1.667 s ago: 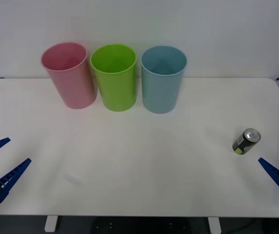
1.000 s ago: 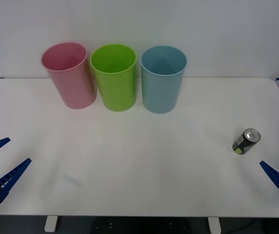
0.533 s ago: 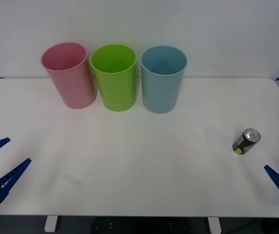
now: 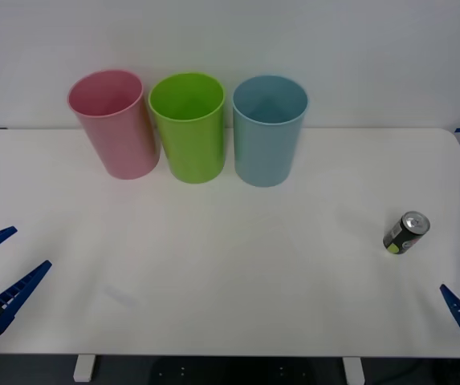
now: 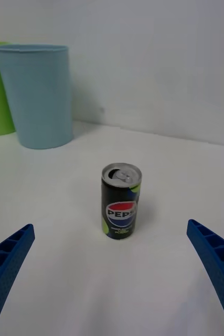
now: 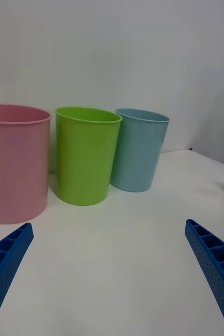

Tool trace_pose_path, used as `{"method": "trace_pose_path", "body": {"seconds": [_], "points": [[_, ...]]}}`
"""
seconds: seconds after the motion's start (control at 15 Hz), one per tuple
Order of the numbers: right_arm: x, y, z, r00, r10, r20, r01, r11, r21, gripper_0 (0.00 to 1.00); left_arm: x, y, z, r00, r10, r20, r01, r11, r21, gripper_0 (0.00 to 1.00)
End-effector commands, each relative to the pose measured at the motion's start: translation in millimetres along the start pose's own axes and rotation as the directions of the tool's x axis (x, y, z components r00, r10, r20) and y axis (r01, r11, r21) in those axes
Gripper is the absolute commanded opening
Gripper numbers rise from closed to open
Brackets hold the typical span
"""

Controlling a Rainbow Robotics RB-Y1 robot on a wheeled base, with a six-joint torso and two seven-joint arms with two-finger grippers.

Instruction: Grasp the object on the table and drop it into the matching bin: aluminum can to the light blue bin, PET bottle to the pink bin.

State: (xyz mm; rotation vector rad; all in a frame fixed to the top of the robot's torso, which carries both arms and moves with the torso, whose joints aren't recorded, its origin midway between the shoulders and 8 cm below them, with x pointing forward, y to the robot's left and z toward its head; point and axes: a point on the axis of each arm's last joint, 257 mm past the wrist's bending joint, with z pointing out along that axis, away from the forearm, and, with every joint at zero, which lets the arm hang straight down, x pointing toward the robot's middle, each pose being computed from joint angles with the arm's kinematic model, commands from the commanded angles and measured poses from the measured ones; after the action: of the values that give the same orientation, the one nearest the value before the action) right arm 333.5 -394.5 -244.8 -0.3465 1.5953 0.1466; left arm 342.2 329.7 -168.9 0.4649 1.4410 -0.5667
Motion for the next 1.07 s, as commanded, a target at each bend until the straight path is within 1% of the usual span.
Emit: {"method": "trace_pose_path", "body": {"seconds": [0.07, 0.2, 0.4, 0.53, 0.87, 1.07], "points": [[21, -1.5, -2, 0.998, 0.047, -0.036, -0.045, 0.9976, 0.053, 1.0, 0, 0.0, 0, 1.0, 0.0, 0.0, 0.0, 1.0, 0.0, 1.0], [37, -1.5, 5, 0.994, 0.096, -0.045, -0.093, 0.9934, 0.068, 1.0, 0, 0.0, 0, 1.0, 0.0, 0.0, 0.0, 1.0, 0.0, 1.0], [51, -0.7, 19, 0.991, 0.131, -0.036, -0.128, 0.9882, 0.085, 1.0, 0, 0.0, 0, 1.0, 0.0, 0.0, 0.0, 1.0, 0.0, 1.0], [51, 3.7, 30, 0.99, 0.143, -0.016, -0.141, 0.986, 0.088, 1.0, 0, 0.0, 0, 1.0, 0.0, 0.0, 0.0, 1.0, 0.0, 1.0], [55, 9.0, 47, 0.988, 0.151, -0.008, -0.149, 0.9817, 0.118, 1.0, 0, 0.0, 0, 1.0, 0.0, 0.0, 0.0, 1.0, 0.0, 1.0], [59, 10.4, 63, 0.987, 0.162, 0.0, -0.161, 0.9799, 0.118, 1.0, 0, 0.0, 0, 1.0, 0.0, 0.0, 0.0, 1.0, 0.0, 1.0]]}}
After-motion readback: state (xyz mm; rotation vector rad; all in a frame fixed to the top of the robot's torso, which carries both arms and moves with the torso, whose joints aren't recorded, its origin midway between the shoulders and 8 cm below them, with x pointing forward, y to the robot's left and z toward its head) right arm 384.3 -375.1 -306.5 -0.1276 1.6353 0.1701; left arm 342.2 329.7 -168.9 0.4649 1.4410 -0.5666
